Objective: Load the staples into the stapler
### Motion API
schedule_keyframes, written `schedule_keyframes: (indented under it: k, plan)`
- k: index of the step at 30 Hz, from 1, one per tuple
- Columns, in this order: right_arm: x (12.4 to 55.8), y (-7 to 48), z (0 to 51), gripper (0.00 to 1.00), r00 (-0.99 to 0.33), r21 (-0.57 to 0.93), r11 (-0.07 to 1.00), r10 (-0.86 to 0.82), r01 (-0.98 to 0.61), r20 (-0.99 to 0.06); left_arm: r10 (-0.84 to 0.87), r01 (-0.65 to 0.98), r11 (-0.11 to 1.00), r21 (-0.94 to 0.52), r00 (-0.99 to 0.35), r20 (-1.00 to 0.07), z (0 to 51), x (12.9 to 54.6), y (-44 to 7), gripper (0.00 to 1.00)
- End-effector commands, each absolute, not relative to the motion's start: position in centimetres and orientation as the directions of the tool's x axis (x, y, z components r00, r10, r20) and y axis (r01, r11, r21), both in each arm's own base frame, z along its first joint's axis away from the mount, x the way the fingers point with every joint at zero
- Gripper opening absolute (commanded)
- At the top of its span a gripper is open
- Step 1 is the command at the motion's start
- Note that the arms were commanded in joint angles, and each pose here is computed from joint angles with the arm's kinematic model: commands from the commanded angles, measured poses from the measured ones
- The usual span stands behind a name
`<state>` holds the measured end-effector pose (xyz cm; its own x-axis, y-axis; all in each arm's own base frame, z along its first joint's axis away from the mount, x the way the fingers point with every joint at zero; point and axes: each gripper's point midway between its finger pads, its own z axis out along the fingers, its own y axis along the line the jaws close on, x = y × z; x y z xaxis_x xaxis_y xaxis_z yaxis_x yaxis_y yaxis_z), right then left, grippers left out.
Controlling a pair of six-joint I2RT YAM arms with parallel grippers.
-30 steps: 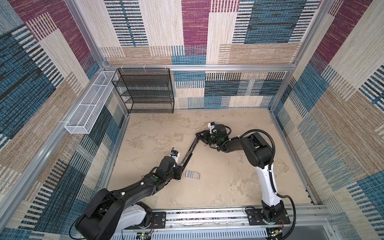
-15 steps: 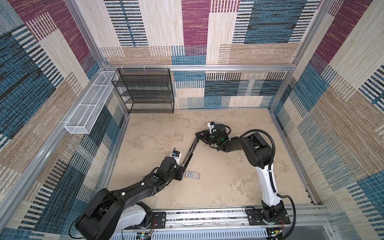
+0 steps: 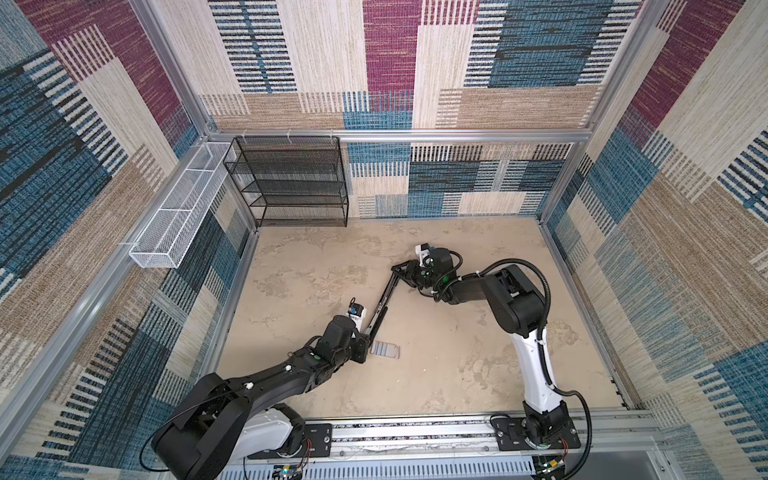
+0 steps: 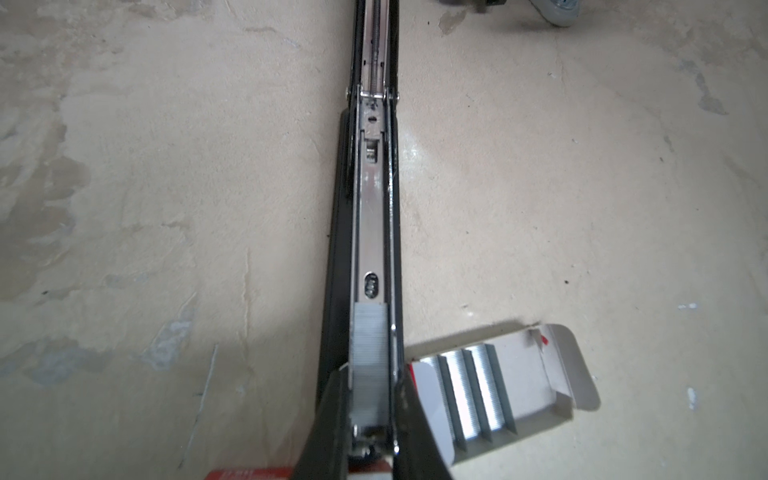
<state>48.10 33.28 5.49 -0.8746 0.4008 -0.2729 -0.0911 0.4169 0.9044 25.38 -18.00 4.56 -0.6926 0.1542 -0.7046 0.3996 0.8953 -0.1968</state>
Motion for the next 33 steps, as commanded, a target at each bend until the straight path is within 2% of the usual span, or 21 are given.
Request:
schedule_keyframes:
  k: [1, 20, 33]
  plan:
    - [48.1, 33.5, 6.9, 0.34, -0.868, 0.907, 0.399, 0.396, -0.132, -0.300, 0.150, 0.403, 0.894, -0.199, -0.685, -0.713, 4.9, 25.5, -18.2, 0.12]
    - [47.7, 33.4, 11.4, 0.34, -0.815, 0.857, 0.415, 0.352, -0.306, -0.461, 0.218, 0.436, 0.892, -0.119, -0.645, -0.733, 5.9, 28.3, -19.8, 0.11]
    - [45.7, 34.1, 13.9, 0.36, -0.746, 0.752, 0.470, 0.253, -0.462, -0.616, 0.232, 0.464, 0.880, -0.104, -0.609, -0.758, 7.1, 30.1, -21.2, 0.12]
